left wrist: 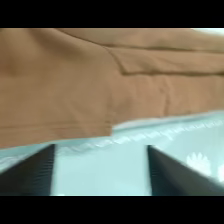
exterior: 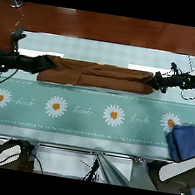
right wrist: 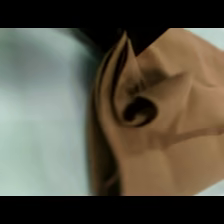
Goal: Fold the shirts.
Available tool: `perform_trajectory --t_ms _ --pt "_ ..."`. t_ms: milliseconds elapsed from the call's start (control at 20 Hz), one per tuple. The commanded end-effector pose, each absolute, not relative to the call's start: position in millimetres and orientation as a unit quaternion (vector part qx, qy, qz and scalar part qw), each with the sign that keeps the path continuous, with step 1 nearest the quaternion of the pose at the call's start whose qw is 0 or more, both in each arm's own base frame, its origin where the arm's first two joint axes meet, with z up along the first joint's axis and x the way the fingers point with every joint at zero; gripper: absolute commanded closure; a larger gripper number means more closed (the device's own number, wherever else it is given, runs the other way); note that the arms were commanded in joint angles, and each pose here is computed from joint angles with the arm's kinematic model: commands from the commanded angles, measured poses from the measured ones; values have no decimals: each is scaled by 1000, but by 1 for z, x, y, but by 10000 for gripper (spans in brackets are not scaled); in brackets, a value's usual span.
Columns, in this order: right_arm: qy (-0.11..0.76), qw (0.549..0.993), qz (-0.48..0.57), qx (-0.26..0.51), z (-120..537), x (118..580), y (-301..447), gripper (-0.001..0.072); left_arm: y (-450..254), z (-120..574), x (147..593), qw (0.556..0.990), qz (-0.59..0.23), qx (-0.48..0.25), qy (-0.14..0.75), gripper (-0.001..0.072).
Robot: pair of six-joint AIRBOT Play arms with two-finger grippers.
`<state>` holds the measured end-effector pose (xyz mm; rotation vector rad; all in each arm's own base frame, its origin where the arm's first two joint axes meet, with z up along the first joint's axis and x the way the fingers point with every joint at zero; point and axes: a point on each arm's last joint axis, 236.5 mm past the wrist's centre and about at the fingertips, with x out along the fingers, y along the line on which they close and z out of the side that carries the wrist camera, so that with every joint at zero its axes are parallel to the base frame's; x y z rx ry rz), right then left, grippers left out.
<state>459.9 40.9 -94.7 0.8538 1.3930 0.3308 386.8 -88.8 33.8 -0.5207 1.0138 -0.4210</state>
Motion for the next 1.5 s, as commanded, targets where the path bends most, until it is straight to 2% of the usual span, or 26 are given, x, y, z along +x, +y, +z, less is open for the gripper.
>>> perform_trajectory --t_ms 0,100,200,300,700,800,1000,1250,1350,1450 --pt "606 697 174 342 -43 457 38 686 -123 30 382 806 -232 -246 487 689" --pt "598 729 159 292 -8 445 15 686 -141 28 380 803 -253 -235 487 690" --pt "596 753 138 242 22 422 2 686 -166 24 382 813 -276 -194 475 690" --pt "581 774 130 216 51 398 4 686 -200 21 387 809 -282 -196 476 691" --pt "491 839 111 207 126 283 40 686 -382 5 382 731 -404 -149 529 691" --pt "466 854 108 207 146 266 46 685 -419 -12 369 696 -410 -154 569 691" --pt "454 860 114 203 159 246 55 685 -485 -42 312 633 -449 -123 619 691" --pt "454 859 119 205 160 246 57 685 -542 -43 232 569 -503 -127 638 690" --pt "454 859 119 205 160 246 57 686 -540 -41 229 564 -506 -125 641 690" --pt "453 859 120 204 160 246 57 686 -521 -31 253 566 -498 -137 642 690"
